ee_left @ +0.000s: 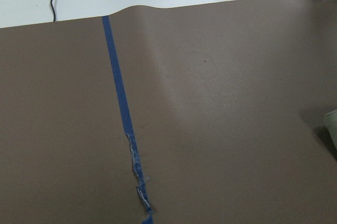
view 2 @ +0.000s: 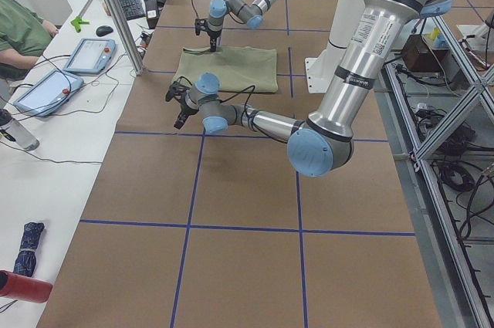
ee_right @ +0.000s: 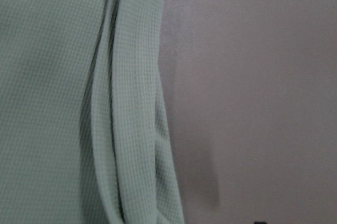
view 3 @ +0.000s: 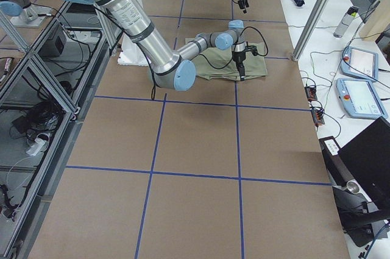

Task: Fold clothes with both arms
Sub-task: 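Grasp the folded edge farthest from the robot with the right gripper and straighten the shirt, then move both grippers to the shirt's edge nearest the robot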

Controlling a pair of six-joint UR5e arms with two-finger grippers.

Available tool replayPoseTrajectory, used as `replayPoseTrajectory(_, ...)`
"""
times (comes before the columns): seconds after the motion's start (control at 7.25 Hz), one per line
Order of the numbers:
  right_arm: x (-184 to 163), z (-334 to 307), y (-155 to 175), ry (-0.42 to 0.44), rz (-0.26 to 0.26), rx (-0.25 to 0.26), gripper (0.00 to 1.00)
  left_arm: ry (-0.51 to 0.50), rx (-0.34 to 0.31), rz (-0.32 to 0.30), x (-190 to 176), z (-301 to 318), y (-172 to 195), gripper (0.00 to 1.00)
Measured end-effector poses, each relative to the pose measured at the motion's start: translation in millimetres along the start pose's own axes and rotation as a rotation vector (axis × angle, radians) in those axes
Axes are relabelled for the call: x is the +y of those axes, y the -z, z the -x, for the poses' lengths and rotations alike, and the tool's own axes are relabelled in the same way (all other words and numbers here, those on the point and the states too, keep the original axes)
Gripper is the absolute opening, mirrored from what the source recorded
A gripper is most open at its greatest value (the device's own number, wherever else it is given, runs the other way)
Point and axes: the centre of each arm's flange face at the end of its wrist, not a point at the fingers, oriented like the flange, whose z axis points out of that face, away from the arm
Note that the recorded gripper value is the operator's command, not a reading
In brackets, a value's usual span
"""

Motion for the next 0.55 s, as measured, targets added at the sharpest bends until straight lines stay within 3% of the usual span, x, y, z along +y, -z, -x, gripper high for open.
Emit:
replayPoseTrajectory(0.28, -17, -21, 5, -0.029, -0.018, -0.013, 0.88, 0.0, 0.001, -0.001, 0, -1, 1, 1.0)
replayPoseTrajectory(0.55, -23, -55, -9, -0.058, -0.033, -0.042, 0.99, -0.001, 0.008, -0.007, -2, -4, 4, 1.0)
